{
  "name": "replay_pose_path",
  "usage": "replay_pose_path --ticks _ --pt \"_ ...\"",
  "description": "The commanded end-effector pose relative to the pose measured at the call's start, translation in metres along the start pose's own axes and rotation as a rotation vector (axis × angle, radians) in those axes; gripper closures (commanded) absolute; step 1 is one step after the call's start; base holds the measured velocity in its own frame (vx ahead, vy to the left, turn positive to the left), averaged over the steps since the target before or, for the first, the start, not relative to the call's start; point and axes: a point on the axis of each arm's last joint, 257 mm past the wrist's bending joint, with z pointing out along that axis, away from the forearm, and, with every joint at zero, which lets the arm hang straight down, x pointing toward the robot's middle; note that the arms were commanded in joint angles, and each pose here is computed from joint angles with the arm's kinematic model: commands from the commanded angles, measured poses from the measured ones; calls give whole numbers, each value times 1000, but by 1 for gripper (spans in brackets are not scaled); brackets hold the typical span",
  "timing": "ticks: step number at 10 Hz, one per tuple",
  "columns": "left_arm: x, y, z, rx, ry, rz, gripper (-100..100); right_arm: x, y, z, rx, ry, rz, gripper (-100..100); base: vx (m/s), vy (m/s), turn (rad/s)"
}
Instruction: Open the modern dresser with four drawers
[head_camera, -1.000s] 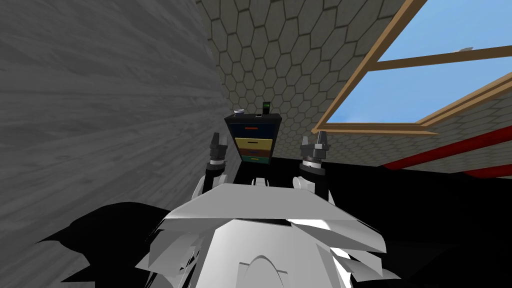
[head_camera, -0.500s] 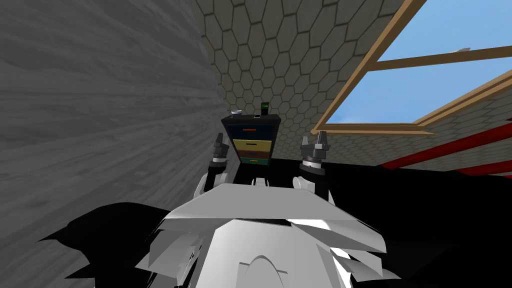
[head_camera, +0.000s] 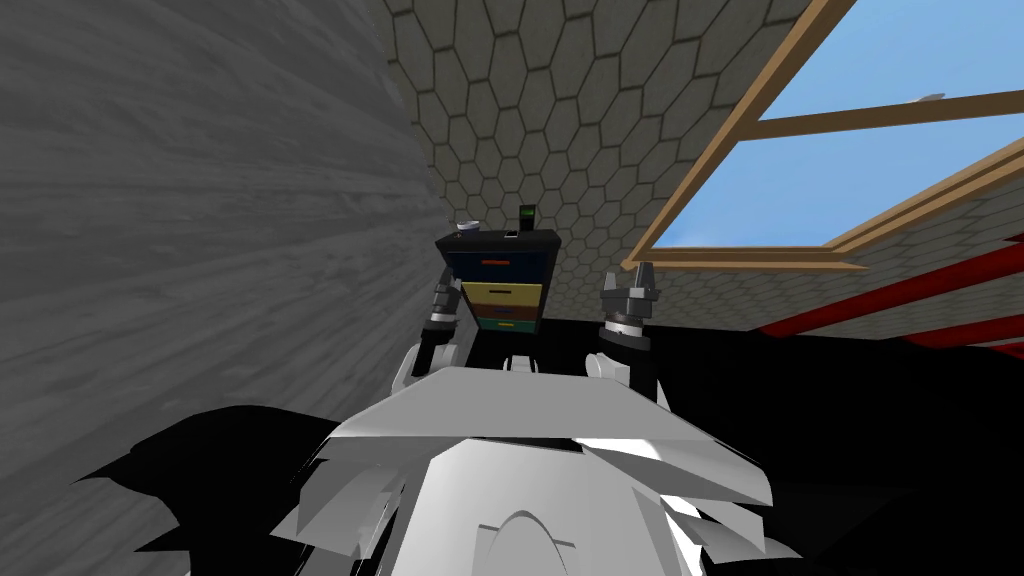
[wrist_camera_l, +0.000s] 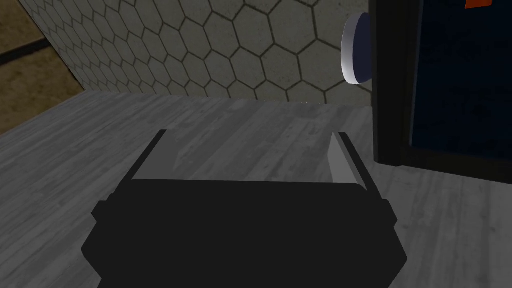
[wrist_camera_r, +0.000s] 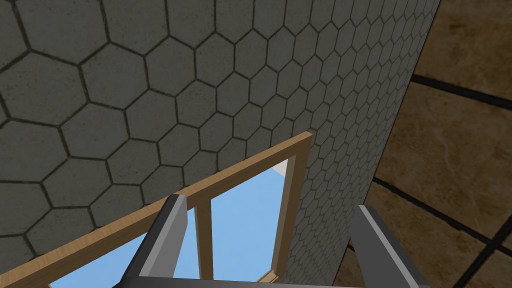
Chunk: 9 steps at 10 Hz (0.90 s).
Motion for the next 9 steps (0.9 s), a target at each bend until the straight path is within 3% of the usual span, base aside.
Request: replay_pose_path --ticks 1,2,9 --pt "2 17 2 -50 11 7 -100 0 0 0 0 0 0 0 62 -4 -46" --pt "4 28 4 -86 23 15 -100 0 0 0 0 0 0 0 112 5 -61" --pt "8 70 6 -217 62 55 -100 0 0 0 0 0 0 0 78 -1 -39"
